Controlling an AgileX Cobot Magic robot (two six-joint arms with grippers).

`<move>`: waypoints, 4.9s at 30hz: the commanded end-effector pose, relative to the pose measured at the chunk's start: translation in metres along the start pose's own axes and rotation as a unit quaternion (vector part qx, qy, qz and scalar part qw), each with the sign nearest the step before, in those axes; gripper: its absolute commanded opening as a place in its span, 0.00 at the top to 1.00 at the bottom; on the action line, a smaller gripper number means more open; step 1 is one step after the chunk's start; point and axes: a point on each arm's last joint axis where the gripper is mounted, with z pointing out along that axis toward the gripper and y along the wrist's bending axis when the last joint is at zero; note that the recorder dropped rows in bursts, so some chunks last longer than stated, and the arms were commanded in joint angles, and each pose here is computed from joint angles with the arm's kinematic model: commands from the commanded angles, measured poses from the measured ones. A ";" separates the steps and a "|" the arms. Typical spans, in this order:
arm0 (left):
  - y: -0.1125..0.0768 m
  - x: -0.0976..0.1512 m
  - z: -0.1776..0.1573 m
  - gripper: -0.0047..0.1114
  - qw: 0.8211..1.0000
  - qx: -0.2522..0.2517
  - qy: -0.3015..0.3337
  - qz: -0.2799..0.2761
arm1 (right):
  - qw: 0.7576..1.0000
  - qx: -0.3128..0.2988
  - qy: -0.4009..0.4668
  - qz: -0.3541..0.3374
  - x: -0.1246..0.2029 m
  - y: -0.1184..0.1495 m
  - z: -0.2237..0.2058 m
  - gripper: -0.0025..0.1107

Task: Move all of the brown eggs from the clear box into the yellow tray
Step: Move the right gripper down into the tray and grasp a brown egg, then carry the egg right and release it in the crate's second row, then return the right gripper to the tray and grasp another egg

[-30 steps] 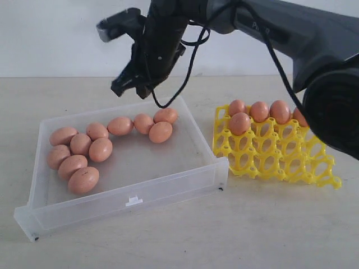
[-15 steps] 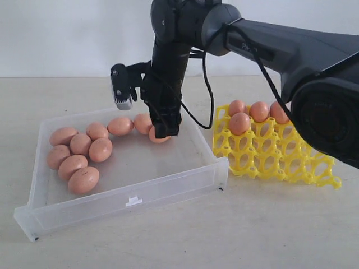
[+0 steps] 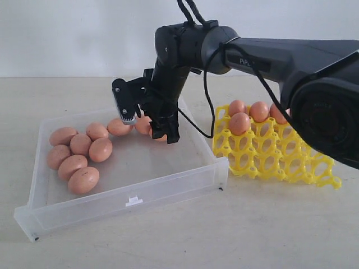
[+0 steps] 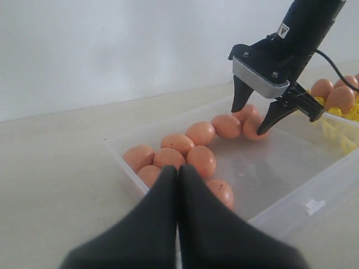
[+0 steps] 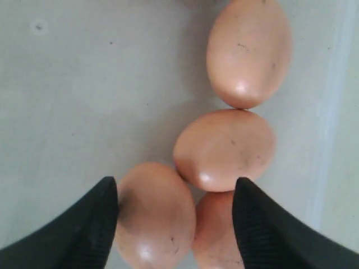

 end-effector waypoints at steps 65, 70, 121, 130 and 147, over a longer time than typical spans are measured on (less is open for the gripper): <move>0.000 -0.001 0.000 1.00 1.000 0.000 -0.005 0.000 | 0.789 0.064 -0.289 0.538 0.242 0.136 -0.087 0.98; 0.000 -0.001 0.000 1.00 1.000 0.000 -0.005 0.000 | 0.814 0.106 -0.281 0.497 0.238 0.128 -0.083 0.98; -0.002 0.008 -0.001 1.00 0.999 0.009 0.047 -0.027 | 0.883 0.060 0.017 0.466 -0.033 -0.006 -0.061 0.98; -0.002 0.008 -0.001 1.00 0.999 0.009 0.047 -0.027 | 0.845 -0.027 -0.060 0.530 -0.027 -0.032 -0.039 0.79; -0.002 0.008 -0.001 1.00 0.998 0.010 0.047 -0.030 | 0.817 0.032 -0.063 0.572 -0.015 -0.034 0.019 0.47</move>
